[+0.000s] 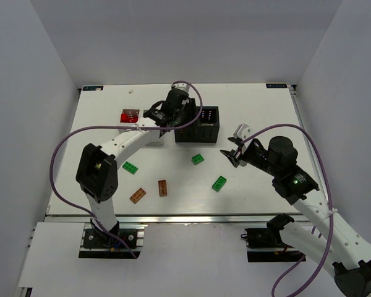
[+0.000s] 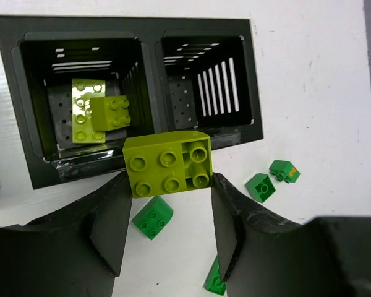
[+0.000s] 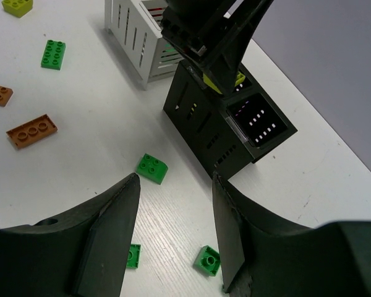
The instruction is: Sort the legos into containers by color
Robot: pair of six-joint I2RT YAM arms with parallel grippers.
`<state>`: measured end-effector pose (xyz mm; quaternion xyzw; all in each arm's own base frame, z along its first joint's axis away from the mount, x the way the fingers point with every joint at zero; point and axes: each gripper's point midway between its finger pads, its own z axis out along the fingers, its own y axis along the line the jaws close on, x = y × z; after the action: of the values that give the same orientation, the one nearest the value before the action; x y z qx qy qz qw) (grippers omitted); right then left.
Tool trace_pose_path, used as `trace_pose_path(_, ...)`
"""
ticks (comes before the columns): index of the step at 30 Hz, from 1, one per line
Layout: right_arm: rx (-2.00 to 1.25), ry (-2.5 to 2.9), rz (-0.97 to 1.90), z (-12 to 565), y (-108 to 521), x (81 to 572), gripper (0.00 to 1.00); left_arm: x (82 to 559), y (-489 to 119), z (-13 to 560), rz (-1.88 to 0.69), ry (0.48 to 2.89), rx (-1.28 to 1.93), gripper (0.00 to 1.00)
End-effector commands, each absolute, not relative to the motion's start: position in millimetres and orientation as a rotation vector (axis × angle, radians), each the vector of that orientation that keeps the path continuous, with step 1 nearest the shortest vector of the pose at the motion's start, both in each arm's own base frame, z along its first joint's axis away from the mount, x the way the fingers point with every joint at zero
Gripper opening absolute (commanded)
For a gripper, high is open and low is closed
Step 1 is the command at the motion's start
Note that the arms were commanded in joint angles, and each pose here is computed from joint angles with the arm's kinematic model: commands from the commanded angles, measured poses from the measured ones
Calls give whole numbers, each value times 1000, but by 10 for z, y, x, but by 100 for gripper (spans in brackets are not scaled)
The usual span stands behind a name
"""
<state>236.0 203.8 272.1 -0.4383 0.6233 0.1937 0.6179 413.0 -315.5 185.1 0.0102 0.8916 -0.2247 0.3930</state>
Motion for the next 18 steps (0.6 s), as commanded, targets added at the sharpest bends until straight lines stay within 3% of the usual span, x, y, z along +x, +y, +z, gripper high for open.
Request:
trace_pose_path(1, -986, 1384, 419, 2845, 2035, 2400, 56, 4178, -3281, 2179, -632, 2191, 70, 14)
trace_pose_path(18, -990, 1388, 409, 2819, 2029, 2415, 57, 4159, -3329, 2084, -617, 2198, 173, 15)
